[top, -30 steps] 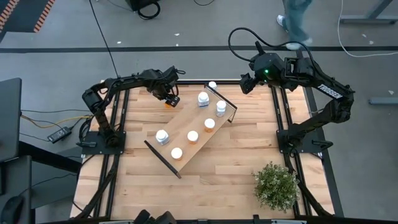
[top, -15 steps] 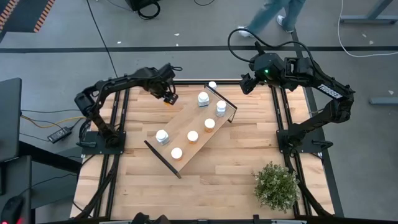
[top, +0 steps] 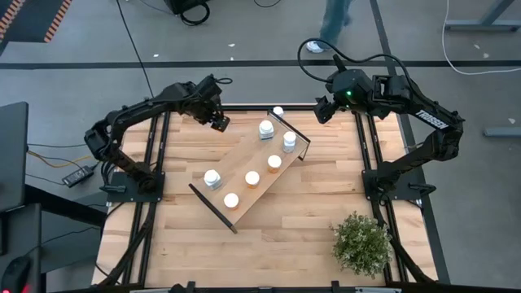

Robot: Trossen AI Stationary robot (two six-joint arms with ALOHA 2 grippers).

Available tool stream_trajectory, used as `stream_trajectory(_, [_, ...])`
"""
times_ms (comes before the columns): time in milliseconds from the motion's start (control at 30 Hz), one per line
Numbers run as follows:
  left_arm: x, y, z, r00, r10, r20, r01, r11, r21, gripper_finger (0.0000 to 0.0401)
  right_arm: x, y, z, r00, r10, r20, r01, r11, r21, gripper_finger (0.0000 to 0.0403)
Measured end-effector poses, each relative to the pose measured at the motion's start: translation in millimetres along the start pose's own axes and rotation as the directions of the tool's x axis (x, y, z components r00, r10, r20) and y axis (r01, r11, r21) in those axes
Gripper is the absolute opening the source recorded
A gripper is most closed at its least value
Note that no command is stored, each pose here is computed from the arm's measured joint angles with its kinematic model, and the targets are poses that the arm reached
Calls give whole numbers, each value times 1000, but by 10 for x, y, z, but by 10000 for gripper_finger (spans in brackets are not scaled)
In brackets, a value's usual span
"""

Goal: Pick and place medicine bottles onto shelf by color
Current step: Put the orange pill bottle on the shelf

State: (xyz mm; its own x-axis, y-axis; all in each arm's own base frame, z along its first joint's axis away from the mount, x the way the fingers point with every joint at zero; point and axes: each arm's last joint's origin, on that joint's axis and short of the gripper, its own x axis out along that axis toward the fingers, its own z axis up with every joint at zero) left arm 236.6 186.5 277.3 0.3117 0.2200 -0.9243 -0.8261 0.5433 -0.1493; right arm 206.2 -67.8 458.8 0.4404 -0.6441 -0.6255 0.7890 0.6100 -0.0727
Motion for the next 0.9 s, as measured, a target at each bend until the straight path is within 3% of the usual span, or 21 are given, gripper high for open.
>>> stream_trajectory(167, [-390, -188, 130, 998, -36, 53, 30, 993, 118, 224, 0, 0, 0, 1000, 0, 0, 0, 1000, -15, 292])
stream_trajectory(500, [-1134, -435, 102, 997, -55, 56, 43, 981, 190, 221, -1, 0, 1, 1000, 0, 1, 0, 1000, -19, 292])
stream_trajectory(900, [-1333, -908, -202, 990, -139, 14, 130, 957, 259, 226, -1, 8, -2, 1000, 28, -11, -28, 999, -36, 292])
